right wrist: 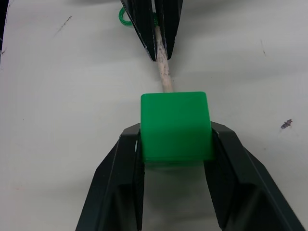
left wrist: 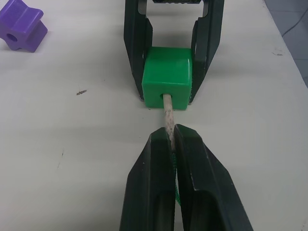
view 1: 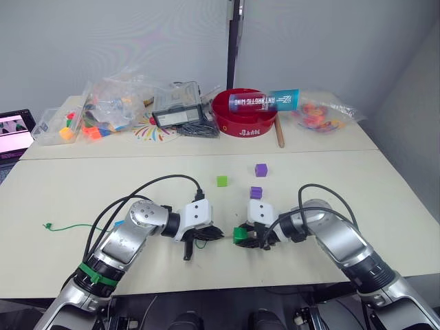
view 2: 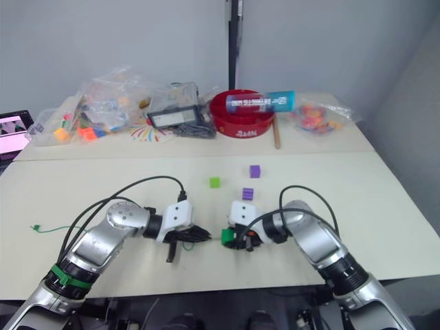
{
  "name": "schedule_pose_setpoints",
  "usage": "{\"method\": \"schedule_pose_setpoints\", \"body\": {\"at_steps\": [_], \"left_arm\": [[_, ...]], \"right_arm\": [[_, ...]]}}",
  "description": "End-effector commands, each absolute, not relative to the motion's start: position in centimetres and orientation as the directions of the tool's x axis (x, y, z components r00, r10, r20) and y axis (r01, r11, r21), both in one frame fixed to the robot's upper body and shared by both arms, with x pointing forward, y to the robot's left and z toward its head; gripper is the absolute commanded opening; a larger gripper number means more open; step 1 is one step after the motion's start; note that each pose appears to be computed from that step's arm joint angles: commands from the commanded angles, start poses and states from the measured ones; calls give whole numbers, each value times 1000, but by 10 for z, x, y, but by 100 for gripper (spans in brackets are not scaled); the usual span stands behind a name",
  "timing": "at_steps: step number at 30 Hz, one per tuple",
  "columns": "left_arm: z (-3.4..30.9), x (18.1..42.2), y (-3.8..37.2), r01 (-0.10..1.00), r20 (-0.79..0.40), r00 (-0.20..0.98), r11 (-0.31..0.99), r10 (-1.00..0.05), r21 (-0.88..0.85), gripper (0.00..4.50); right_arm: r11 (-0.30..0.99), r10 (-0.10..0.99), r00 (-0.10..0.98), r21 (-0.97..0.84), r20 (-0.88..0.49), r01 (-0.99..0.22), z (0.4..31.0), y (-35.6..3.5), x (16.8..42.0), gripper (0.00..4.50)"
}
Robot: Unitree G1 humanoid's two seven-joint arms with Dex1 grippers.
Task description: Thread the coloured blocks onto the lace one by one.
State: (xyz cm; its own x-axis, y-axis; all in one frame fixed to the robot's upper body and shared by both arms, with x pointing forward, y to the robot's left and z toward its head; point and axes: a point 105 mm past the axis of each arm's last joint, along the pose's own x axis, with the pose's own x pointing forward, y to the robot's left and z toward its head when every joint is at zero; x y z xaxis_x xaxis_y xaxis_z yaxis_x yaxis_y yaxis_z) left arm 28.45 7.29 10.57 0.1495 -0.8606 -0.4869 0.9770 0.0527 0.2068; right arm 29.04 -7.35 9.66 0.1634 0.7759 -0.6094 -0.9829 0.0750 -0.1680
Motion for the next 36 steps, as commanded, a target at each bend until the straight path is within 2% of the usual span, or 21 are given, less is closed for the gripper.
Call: {"method": "schedule_pose_setpoints", "body": {"at_steps": [1, 9, 14, 30, 36], "left_arm": [[116, 264, 46, 982, -412, 18, -61, -911, 177, 0], [105, 268, 35, 993, -390, 5, -40, -921, 107, 0], [106, 263, 31, 993, -378, -56, -91, -924, 73, 0], [100, 267, 16, 987, -377, -110, -144, -920, 65, 0], [104, 266, 28, 986, -386, -105, -148, -917, 83, 190]], "right_arm": [[83, 785, 171, -172, -596, -982, 97, -67, 290, 120], [98, 785, 179, -167, -593, -981, 96, -64, 292, 120], [99, 786, 174, -158, -593, -983, 95, -63, 290, 120], [107, 790, 184, -163, -585, -981, 96, -60, 291, 120], [112, 788, 188, -164, -587, -980, 95, -61, 291, 120]]}}
